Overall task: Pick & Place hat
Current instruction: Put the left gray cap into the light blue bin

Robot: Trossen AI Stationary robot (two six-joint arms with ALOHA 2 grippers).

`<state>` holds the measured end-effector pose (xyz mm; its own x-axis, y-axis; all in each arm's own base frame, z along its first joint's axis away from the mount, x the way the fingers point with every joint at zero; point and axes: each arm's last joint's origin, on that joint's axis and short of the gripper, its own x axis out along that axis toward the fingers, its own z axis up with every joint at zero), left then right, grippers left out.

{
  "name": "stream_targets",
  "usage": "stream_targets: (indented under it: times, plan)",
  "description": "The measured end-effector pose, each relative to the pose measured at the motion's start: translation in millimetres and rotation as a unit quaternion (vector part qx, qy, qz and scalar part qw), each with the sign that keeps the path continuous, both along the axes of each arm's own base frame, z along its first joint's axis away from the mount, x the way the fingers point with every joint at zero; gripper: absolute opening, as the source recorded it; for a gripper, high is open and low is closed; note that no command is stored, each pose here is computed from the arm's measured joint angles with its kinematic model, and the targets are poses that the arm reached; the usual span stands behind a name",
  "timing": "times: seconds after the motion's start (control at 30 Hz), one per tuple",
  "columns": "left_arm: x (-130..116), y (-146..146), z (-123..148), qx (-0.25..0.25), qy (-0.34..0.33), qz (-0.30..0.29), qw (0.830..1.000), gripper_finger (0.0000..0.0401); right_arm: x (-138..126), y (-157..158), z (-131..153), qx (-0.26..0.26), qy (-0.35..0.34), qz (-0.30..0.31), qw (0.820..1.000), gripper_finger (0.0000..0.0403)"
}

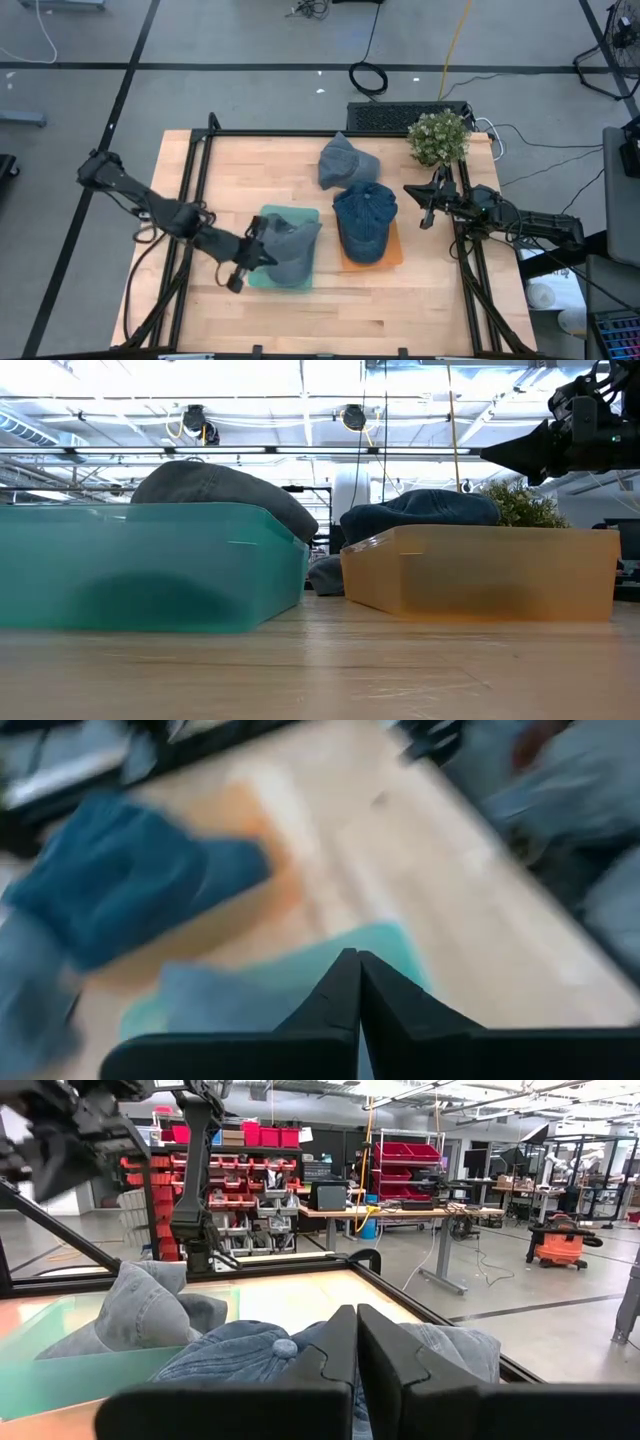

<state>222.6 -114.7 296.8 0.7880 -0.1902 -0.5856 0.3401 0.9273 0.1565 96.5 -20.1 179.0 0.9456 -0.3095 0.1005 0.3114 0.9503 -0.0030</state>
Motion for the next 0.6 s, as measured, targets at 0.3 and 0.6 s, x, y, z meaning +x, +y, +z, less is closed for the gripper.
stream_targets:
  times: [0.3,0.6]
  plan:
    - [25.0,-13.6,-49.7,0.001,0.112,0.07,0.991,0.0002,0.0,0.0,0.0,0.0,0.0,0.0,1.0,0.0]
    - [34.7,1.0,-88.6,0.012,0.217,0.205,0.954,0.0001,0.0,0.0,0.0,0.0,0.0,0.0,1.0,0.0]
